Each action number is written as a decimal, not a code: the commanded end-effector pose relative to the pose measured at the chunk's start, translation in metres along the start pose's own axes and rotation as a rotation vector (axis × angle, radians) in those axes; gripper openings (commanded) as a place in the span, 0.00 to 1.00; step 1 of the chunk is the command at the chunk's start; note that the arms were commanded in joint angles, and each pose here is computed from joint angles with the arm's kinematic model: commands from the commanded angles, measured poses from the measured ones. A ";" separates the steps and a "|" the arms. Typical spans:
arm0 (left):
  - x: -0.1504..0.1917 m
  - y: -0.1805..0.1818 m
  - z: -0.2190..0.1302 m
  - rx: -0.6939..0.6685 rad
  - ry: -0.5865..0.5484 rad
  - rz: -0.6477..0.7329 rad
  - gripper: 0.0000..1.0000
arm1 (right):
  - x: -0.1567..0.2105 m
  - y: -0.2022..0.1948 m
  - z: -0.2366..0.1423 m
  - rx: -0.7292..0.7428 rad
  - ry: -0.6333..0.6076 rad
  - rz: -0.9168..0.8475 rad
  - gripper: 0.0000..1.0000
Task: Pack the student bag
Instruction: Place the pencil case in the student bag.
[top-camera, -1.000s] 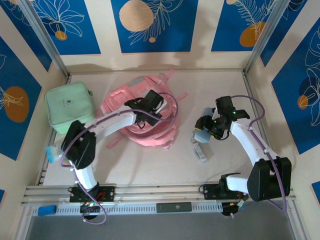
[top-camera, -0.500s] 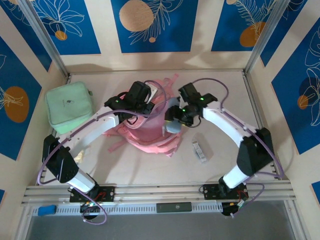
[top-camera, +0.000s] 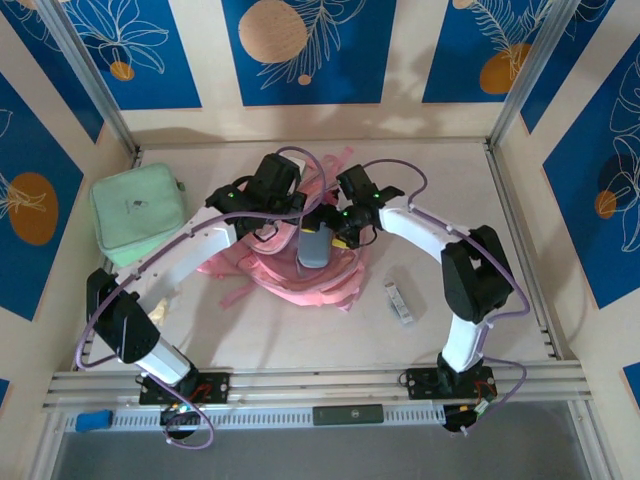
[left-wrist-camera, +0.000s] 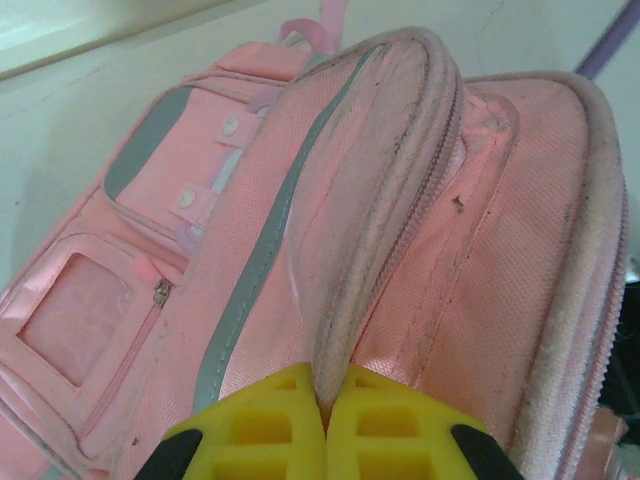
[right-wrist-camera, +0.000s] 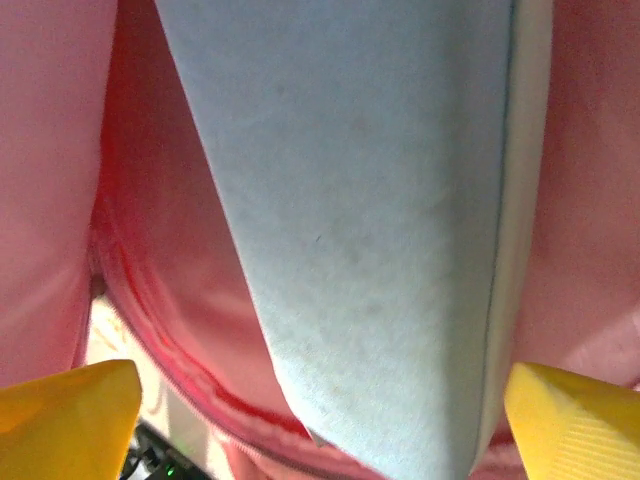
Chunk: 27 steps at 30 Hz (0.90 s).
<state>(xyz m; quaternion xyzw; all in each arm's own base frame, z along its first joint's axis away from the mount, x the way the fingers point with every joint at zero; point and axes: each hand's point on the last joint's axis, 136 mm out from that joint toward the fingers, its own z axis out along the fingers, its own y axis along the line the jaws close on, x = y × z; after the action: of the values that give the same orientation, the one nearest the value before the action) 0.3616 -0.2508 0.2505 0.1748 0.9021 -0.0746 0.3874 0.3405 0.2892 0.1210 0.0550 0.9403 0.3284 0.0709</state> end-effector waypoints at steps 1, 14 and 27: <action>-0.036 0.000 -0.012 0.040 -0.109 -0.095 0.00 | 0.007 0.001 -0.015 -0.078 0.033 0.030 0.85; -0.032 -0.019 -0.012 0.149 -0.073 -0.207 0.00 | 0.003 0.029 0.040 -0.182 0.056 0.013 0.14; -0.026 -0.012 -0.005 0.098 -0.037 -0.269 0.00 | -0.005 0.028 0.014 -0.292 -0.108 -0.078 0.12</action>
<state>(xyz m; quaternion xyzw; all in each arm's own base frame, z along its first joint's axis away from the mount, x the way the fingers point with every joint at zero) 0.3619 -0.2581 0.2444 0.0991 0.9206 -0.1379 0.3517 0.3458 0.3381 0.1107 0.0291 0.8859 0.4517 0.1020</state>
